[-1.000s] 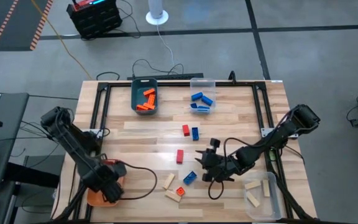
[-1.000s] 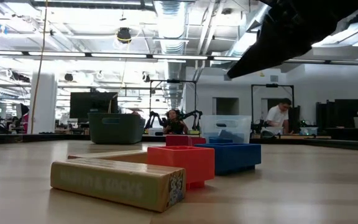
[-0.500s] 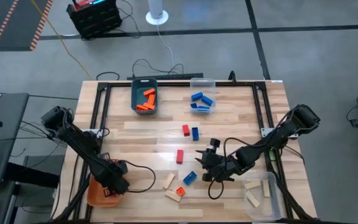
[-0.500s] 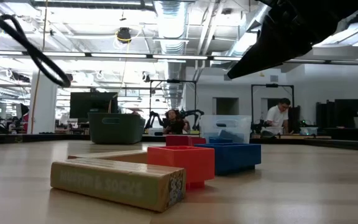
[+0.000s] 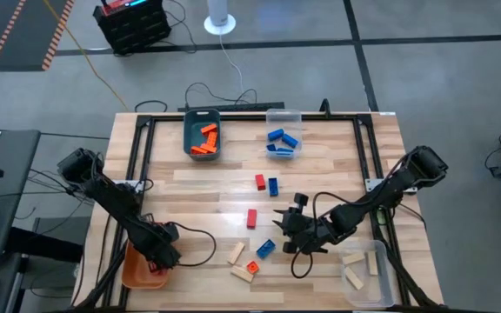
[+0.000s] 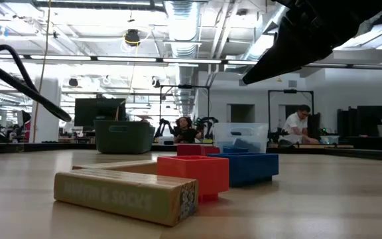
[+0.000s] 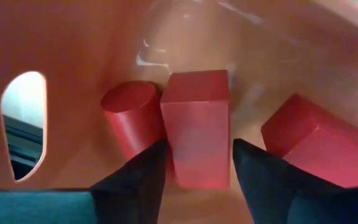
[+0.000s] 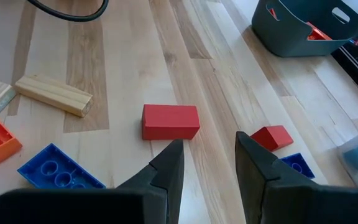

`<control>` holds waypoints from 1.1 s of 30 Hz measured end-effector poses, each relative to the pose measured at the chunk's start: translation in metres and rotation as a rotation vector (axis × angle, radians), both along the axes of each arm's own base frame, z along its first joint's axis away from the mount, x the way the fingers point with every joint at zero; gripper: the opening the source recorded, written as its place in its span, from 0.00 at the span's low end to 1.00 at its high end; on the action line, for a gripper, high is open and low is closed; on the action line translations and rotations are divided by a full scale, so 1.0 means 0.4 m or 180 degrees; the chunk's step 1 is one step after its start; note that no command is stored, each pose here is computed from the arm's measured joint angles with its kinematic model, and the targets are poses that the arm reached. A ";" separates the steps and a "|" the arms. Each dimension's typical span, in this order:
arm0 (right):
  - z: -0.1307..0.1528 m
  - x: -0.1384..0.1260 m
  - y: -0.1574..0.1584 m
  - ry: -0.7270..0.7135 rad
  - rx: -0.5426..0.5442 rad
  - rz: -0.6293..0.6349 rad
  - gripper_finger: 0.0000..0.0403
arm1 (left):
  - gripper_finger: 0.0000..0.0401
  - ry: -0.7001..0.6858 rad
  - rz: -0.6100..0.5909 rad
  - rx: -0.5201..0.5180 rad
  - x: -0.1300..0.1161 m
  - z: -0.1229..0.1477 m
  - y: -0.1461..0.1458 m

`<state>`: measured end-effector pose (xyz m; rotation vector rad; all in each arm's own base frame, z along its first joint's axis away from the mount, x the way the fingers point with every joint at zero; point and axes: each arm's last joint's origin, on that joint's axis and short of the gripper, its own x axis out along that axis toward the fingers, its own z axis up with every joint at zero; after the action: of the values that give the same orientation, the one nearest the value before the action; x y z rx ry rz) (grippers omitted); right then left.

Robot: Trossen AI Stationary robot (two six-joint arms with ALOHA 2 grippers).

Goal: Sort blocks
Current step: Put the red block into the orange bin

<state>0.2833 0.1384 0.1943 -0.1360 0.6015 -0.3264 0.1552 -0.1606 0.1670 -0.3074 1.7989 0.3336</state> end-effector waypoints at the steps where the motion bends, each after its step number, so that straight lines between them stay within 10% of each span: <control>1: 0.000 0.000 0.000 0.0000 0.0000 0.0000 0.30 | 0.46 0.0003 0.0009 0.0004 0.000 0.000 0.000; 14: 0.001 0.001 -0.001 -0.0010 0.0005 -0.0006 0.30 | 0.51 -0.0112 0.0009 -0.0268 0.065 0.109 -0.012; 23: 0.001 0.004 -0.005 -0.0016 0.0024 -0.0015 0.30 | 0.51 -0.2157 -0.0900 0.0400 0.193 0.195 -0.027; 33: 0.001 0.007 -0.011 -0.0027 0.0035 -0.0060 0.30 | 0.51 -0.3306 -0.0031 0.0835 0.350 0.174 0.008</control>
<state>0.2859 0.1340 0.1948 -0.1185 0.5964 -0.3416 0.2950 -0.1574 0.2366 -0.2193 0.7265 0.3134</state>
